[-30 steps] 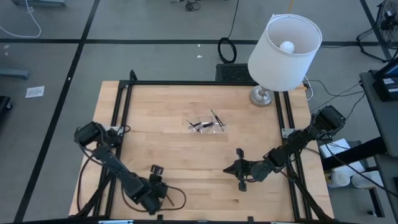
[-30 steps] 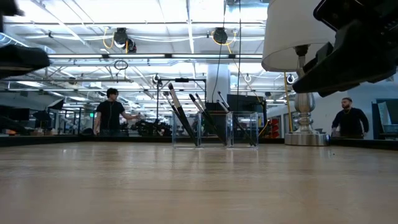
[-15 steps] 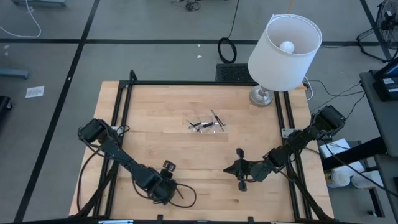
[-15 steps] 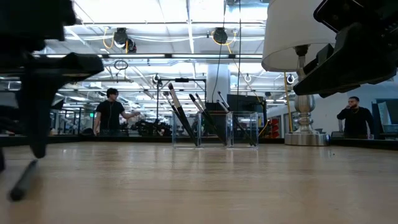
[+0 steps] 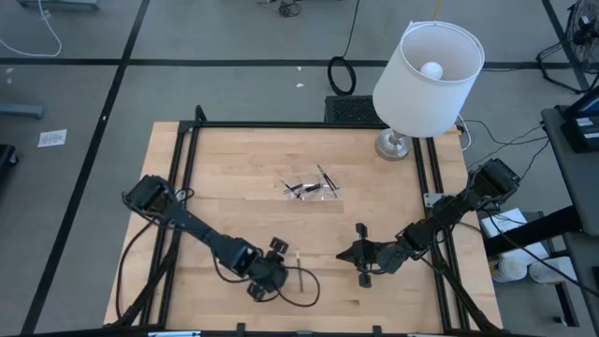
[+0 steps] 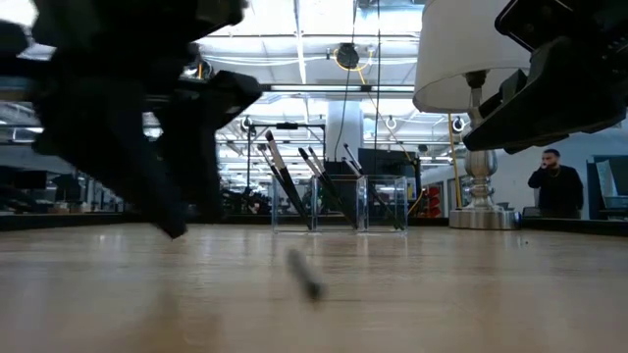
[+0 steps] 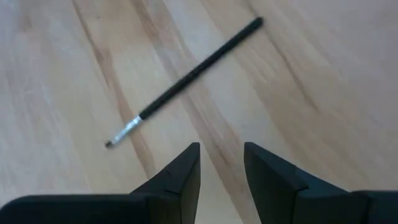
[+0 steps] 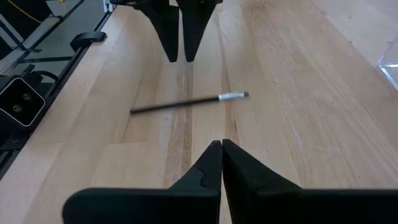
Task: Pick & Place Makeup Supplies
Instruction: Put the makeup brush into the transparent organizer
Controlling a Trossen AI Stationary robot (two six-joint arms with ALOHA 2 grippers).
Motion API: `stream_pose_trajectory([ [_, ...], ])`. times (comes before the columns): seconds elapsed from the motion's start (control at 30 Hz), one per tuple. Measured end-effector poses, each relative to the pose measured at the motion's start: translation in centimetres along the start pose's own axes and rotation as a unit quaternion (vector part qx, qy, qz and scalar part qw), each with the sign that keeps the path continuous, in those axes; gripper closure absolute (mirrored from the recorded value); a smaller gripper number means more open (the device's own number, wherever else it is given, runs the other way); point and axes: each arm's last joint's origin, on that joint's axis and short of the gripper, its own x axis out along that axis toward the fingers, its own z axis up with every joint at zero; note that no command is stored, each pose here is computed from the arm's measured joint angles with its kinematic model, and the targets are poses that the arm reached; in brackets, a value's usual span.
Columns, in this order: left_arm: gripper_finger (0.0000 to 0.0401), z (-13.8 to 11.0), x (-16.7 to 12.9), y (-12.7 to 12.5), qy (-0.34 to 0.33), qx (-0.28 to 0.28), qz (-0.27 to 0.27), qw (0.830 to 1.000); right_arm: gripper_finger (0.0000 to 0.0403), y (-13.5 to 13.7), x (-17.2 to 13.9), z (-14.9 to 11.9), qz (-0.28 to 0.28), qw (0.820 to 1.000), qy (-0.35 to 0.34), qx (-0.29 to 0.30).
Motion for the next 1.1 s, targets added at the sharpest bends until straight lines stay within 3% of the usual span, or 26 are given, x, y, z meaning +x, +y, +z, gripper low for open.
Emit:
stream_pose_trajectory([
  [0.3, 0.0270, 1.3, 0.0, 0.7, -0.068, -0.045, 0.000, 0.997, 0.0403, 0.0, 0.0, -0.1, -0.002, 1.000, 0.005, -0.003],
  [0.47, 0.0270, 2.6, -0.2, 1.5, -0.135, -0.169, -0.006, 0.976, 0.0403, -0.1, 0.0, -0.3, 0.003, 1.000, 0.016, 0.005],
  [0.57, 0.0270, 2.7, -0.2, 2.2, -0.144, -0.225, -0.008, 0.964, 0.0403, -0.6, -0.1, -1.3, -0.026, 0.995, 0.063, 0.068],
  [0.73, 0.0270, 2.4, -0.1, 2.0, -0.126, -0.226, -0.009, 0.966, 0.0403, -2.1, -0.9, -3.6, -0.117, 0.968, 0.164, 0.148],
  [0.93, 0.0270, 2.3, -0.1, 2.0, -0.123, -0.245, -0.009, 0.962, 0.0403, -1.5, -0.6, -3.3, -0.072, 0.964, 0.170, 0.191],
  [1.1, 0.0270, 2.3, -0.1, 2.1, -0.126, -0.313, 0.005, 0.941, 0.0403, -0.9, -0.3, -3.5, -0.046, 0.960, 0.174, 0.214],
])
